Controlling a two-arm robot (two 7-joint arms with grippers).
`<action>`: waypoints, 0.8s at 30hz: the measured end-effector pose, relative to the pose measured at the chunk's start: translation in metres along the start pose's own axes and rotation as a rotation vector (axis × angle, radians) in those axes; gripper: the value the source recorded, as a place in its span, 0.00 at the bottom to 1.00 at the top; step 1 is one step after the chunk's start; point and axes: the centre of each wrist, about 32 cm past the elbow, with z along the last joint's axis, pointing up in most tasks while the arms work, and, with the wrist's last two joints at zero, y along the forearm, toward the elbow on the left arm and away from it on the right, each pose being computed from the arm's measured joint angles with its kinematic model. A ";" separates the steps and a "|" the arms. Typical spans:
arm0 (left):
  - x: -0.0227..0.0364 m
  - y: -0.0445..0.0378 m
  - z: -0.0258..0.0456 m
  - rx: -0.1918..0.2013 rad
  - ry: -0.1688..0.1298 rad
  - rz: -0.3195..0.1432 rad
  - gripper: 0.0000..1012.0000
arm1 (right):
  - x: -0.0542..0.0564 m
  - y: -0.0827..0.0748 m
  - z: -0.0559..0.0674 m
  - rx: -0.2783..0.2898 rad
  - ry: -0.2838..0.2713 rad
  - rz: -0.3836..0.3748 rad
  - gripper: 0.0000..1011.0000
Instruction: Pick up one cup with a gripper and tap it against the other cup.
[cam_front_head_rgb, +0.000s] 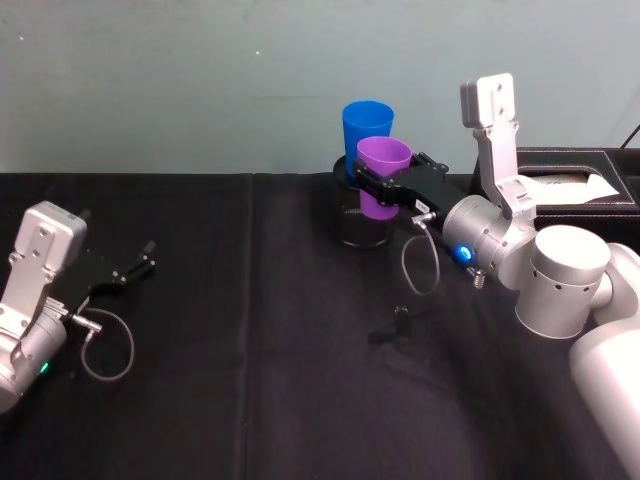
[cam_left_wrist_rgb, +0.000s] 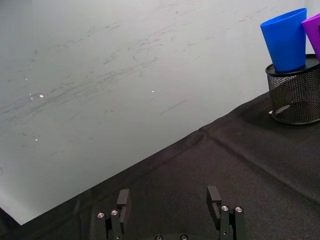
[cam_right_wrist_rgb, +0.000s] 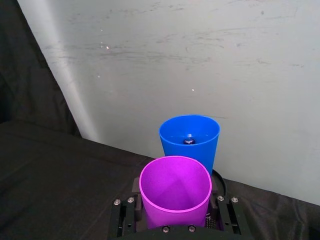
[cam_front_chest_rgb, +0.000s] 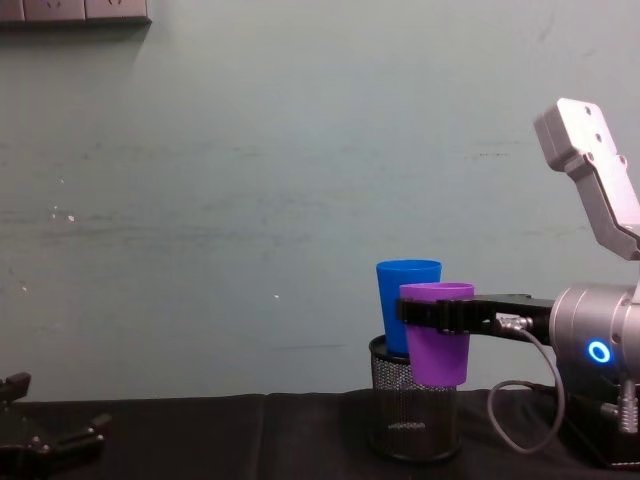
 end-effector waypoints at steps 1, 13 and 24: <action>0.0000 0.0000 0.0000 0.000 0.000 0.000 0.99 | 0.000 0.000 0.000 0.000 0.000 0.000 0.72; 0.0000 0.0000 0.0000 0.000 0.000 0.000 0.99 | 0.000 0.000 0.000 0.000 0.000 0.000 0.72; 0.0000 0.0000 0.0000 0.000 0.000 0.000 0.99 | 0.000 0.000 0.000 0.000 0.000 0.000 0.72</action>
